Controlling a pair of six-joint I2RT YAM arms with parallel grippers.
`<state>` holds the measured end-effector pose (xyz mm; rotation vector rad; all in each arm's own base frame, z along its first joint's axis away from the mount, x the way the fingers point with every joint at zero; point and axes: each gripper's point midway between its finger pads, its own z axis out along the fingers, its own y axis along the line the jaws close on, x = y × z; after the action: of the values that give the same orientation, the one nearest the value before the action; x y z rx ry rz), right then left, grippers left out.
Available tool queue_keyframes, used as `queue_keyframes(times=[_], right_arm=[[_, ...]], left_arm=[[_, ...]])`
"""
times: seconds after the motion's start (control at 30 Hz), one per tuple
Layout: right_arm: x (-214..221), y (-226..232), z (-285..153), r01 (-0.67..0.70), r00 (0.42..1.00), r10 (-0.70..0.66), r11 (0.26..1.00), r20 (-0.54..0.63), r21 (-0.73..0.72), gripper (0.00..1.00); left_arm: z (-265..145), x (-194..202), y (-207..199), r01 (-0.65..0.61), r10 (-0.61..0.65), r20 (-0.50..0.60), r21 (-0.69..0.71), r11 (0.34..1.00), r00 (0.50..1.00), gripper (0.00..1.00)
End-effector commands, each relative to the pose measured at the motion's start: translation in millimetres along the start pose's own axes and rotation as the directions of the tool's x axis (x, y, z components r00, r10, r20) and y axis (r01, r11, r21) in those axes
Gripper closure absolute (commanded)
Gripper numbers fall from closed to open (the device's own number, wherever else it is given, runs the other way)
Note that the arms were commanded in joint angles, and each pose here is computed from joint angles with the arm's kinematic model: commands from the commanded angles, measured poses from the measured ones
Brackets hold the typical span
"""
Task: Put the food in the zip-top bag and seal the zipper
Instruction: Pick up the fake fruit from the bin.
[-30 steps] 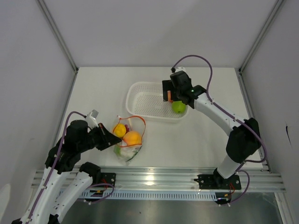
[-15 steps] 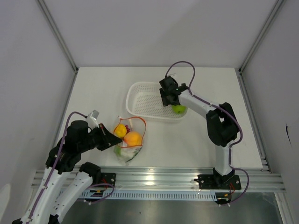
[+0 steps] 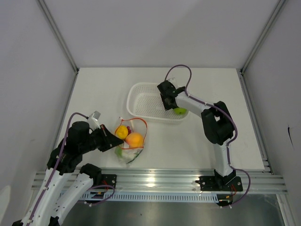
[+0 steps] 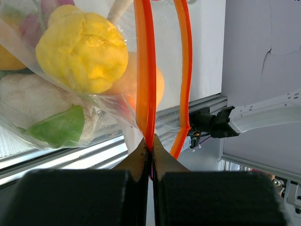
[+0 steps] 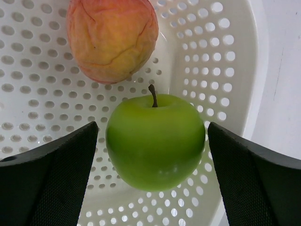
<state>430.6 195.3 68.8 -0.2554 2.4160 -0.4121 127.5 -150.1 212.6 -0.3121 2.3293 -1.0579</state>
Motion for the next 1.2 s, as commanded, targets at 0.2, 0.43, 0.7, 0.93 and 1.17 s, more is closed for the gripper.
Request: queue_keyframes(times=[0.2,0.43,0.7,0.93,1.17], right_arm=[[5,7,2,0.03,1.0,-0.031,0.998,0.004,0.053,0.03],[-2,7,-3,0.036,0.999,-0.037,0.997,0.025,0.062,0.29],[-65,-2,-63,-0.011,0.985,0.004,0.999,0.175,0.036,0.54],[-95,15,-159,-0.015,0.947,0.097,0.966,0.305,-0.259,0.53],[-78,37,-273,0.104,0.894,0.209,0.763,0.396,-0.638,0.53]], left_arm=[[0,0,-5,-0.003,0.003,-0.003,0.031,1.0,1.0,0.99],[0,1,-5,-0.004,0.004,0.0,0.031,1.0,1.0,0.99],[-2,2,-5,-0.002,0.002,0.001,0.033,0.999,1.0,0.99],[-1,1,-5,0.001,-0.001,0.001,0.03,1.0,1.0,0.99],[-3,0,-4,0.006,-0.006,0.009,0.023,1.0,1.0,0.99]])
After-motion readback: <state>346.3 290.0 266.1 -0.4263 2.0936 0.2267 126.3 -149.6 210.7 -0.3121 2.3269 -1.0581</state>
